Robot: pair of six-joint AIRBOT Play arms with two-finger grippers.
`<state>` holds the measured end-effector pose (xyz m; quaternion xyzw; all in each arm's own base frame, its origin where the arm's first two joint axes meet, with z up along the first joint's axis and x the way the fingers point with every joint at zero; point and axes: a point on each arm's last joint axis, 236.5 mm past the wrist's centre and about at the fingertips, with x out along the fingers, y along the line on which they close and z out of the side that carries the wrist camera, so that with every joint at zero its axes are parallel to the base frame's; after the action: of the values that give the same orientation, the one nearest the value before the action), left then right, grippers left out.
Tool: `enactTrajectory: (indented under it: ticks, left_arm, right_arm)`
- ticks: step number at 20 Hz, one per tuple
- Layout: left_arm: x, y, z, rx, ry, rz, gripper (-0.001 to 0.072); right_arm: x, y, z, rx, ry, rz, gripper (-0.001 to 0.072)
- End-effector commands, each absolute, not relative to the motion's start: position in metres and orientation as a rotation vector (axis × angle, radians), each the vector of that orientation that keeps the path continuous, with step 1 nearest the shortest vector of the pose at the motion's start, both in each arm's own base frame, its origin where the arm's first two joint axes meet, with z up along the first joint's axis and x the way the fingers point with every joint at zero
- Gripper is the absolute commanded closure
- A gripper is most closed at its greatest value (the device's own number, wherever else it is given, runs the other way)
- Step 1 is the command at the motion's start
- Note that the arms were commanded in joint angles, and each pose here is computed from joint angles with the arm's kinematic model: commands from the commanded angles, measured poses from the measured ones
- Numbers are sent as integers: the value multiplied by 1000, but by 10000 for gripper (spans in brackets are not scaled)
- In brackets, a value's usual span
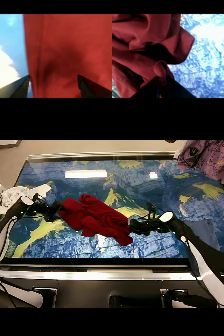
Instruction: Fold the clothes and pants, and hang the long-sleeved shirts on hangers.
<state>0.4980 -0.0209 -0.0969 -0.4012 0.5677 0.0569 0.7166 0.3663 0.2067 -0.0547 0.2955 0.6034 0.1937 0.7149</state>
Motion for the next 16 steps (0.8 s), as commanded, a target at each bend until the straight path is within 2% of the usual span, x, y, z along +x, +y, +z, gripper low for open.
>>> enactTrajectory:
  ticks: [1, 2, 3, 7, 11, 13, 16]
  left_arm:
    - [496, -23, -111, -896, 1281, 126, 275]
    - [497, -26, -110, -911, 1280, 119, 575]
    - [501, -31, -105, -915, 1266, 84, 692]
    - [533, -33, -33, -816, 1146, -62, 696]
    - [555, -9, 138, -572, 837, -112, 696]
    - [533, -1, 243, -466, 646, -112, 695]
    - [462, 6, 356, -374, 437, -70, 694]
  right_arm:
    - [367, 204, -48, 633, 1320, 428, 681]
    - [367, 204, -46, 628, 1313, 430, 682]
    - [367, 202, -42, 615, 1303, 433, 682]
    - [391, 171, 0, 408, 1169, 381, 683]
    - [433, 125, 140, 131, 853, 298, 683]
    - [429, 107, 222, 48, 697, 265, 682]
    - [389, 79, 335, -17, 470, 209, 682]
